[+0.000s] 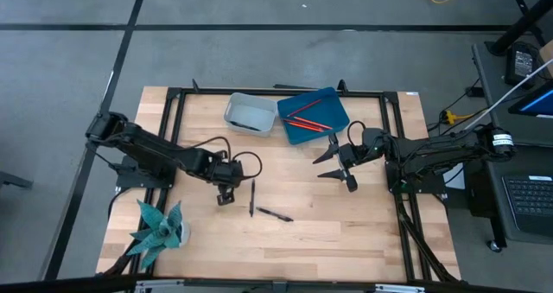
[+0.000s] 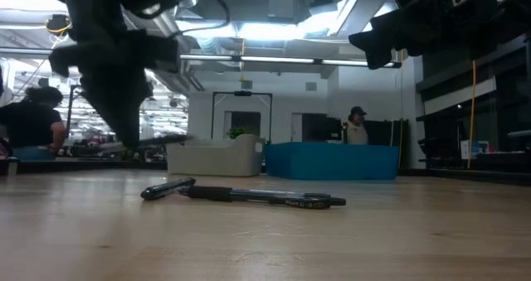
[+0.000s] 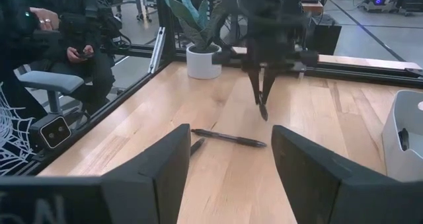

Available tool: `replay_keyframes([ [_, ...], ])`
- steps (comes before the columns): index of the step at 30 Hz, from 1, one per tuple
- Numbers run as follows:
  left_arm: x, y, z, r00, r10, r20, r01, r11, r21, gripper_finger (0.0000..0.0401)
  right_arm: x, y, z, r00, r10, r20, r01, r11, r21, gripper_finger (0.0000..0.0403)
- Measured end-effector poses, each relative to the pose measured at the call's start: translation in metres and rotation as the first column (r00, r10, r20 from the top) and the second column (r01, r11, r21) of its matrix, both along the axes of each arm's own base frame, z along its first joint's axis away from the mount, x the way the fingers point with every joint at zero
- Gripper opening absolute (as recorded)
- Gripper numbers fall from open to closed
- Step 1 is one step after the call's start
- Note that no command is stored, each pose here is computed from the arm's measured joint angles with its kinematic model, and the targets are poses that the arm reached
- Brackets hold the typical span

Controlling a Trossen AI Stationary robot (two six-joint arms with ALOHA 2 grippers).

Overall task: Sort pens & pencils
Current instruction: Put the black pen into the gray bin

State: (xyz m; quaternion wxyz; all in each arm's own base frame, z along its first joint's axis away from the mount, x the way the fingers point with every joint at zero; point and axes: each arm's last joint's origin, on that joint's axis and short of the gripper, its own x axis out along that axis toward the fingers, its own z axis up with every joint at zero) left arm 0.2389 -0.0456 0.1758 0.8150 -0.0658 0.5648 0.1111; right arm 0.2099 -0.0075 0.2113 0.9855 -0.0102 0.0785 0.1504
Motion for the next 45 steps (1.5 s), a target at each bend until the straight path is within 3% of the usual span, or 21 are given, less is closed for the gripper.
replay_keyframes([
  [12,-0.024,-0.008,0.043,0.983,-0.041,0.179,0.035,0.999,0.036,0.0018,0.0,0.0,-0.001,1.0,0.0,-0.011,0.0,1.0,0.001,0.0213],
  [20,-0.039,-0.007,0.066,0.946,-0.099,0.308,0.029,0.975,0.222,0.0018,0.0,0.0,-0.001,1.0,0.0,-0.011,0.0,1.0,0.001,0.0213],
  [26,-0.05,-0.001,0.067,0.907,-0.116,0.404,0.012,0.968,0.25,0.0018,0.0,0.0,-0.001,1.0,0.0,-0.012,0.0,1.0,0.001,0.0213],
  [37,-0.073,0.009,0.044,0.776,-0.107,0.622,-0.078,0.962,0.262,0.0018,0.0,0.0,-0.001,1.0,0.0,-0.012,0.0,1.0,0.001,0.0213],
  [45,-0.086,0.018,0.02,0.62,-0.13,0.774,-0.135,0.954,0.268,0.0018,0.0,0.0,-0.001,1.0,0.0,-0.013,0.0,1.0,0.002,0.0213],
])
